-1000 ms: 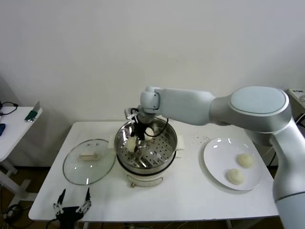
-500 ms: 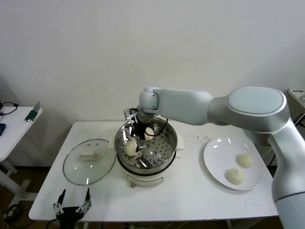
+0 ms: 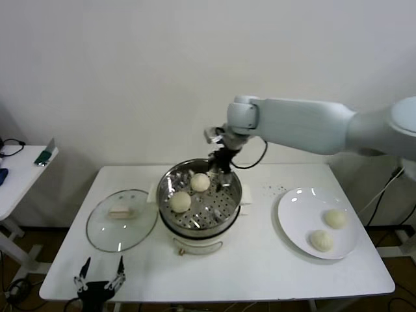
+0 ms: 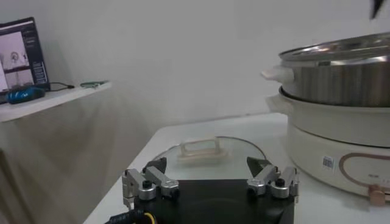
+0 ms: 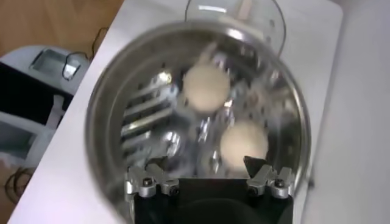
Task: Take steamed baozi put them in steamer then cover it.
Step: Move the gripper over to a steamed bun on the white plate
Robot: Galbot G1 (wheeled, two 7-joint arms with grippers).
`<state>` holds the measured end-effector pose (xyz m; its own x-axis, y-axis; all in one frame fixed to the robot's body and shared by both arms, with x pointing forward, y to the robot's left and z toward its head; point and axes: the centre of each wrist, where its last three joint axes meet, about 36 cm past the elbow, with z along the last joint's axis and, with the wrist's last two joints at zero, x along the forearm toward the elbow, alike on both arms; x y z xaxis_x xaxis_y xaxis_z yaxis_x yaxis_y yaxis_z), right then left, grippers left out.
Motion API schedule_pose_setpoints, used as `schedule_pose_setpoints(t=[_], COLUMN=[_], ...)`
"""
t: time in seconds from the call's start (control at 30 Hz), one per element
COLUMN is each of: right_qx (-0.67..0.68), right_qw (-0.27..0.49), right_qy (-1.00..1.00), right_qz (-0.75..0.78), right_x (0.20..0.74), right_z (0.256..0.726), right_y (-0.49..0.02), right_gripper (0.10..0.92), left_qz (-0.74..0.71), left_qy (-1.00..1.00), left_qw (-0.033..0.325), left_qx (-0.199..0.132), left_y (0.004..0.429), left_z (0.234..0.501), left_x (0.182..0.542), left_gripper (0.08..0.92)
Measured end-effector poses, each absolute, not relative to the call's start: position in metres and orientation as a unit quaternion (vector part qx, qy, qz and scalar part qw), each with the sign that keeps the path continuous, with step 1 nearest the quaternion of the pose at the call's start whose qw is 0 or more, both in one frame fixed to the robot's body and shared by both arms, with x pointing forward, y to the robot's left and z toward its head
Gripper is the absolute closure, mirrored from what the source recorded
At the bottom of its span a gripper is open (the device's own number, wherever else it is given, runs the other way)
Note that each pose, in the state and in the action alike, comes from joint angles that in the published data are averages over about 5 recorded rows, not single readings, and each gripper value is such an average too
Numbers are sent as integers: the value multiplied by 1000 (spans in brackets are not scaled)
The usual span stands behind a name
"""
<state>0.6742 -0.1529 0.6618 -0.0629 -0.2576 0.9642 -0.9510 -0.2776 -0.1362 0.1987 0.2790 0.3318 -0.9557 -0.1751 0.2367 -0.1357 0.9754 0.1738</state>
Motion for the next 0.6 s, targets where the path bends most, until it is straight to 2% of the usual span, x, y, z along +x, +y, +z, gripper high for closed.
schedule_pose_setpoints(t=[0.27,0.6], right_qx=[570,545], right_qw=[367,426], right_qy=[-521,-511], right_qz=[518,511], right_x=[654,617], right_z=[636,564], right_y=[-262,-365], right_gripper=[200,200], left_qz=[-82,-87], left_qy=[-985,-984], left_qw=[129,130], left_qx=[78,82], left_y=[281,277], left_z=[335,335], left_x=[199,202], left_gripper=[177,177])
